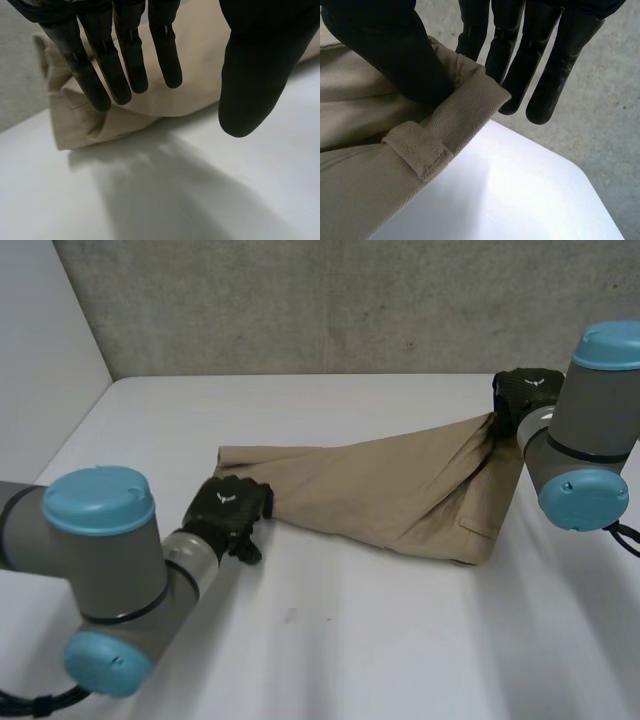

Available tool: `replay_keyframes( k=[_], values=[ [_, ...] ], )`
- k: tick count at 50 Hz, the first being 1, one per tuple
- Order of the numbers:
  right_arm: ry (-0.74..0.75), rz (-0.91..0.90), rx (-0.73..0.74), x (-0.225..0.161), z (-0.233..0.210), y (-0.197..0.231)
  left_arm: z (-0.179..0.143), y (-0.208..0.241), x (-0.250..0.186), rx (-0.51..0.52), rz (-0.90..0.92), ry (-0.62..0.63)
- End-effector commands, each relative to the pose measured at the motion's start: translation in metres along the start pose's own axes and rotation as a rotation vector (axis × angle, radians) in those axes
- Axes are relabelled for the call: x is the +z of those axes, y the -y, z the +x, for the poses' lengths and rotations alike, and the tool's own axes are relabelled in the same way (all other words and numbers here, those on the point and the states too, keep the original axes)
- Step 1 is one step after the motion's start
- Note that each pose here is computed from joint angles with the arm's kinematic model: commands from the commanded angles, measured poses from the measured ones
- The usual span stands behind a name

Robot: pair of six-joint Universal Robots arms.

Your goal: Fold the shorts.

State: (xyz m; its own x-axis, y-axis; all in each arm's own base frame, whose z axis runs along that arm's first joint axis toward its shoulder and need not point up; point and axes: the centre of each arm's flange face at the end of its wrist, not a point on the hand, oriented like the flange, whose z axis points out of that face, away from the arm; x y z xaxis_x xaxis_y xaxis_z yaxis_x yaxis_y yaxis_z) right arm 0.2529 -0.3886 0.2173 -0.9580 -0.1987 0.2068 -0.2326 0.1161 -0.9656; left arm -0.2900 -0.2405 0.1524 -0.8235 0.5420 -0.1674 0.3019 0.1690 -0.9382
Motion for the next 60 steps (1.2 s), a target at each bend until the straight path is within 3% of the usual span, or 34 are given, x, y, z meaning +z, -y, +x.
replay_keyframes(
  k=[1,26,40,53,57,60],
  values=[
    [0.003,-0.046,0.0,0.002,0.004,-0.015,-0.007,-0.001,0.04,-0.001,0.045,0.072],
    [0.032,-0.082,-0.006,-0.002,0.001,-0.029,0.003,-0.007,0.097,0.0,0.103,0.005],
    [0.047,-0.095,-0.007,-0.006,-0.001,-0.032,0.032,-0.005,0.111,0.011,0.138,-0.094],
    [0.042,-0.083,0.004,-0.008,0.008,-0.027,0.032,-0.018,0.124,0.02,0.116,-0.089],
    [0.046,-0.054,0.012,-0.014,0.011,-0.014,0.02,-0.002,0.12,0.016,0.14,-0.062],
    [0.054,-0.023,0.015,-0.024,0.013,0.001,0.007,0.04,0.101,0.012,0.21,-0.022]
  ],
)
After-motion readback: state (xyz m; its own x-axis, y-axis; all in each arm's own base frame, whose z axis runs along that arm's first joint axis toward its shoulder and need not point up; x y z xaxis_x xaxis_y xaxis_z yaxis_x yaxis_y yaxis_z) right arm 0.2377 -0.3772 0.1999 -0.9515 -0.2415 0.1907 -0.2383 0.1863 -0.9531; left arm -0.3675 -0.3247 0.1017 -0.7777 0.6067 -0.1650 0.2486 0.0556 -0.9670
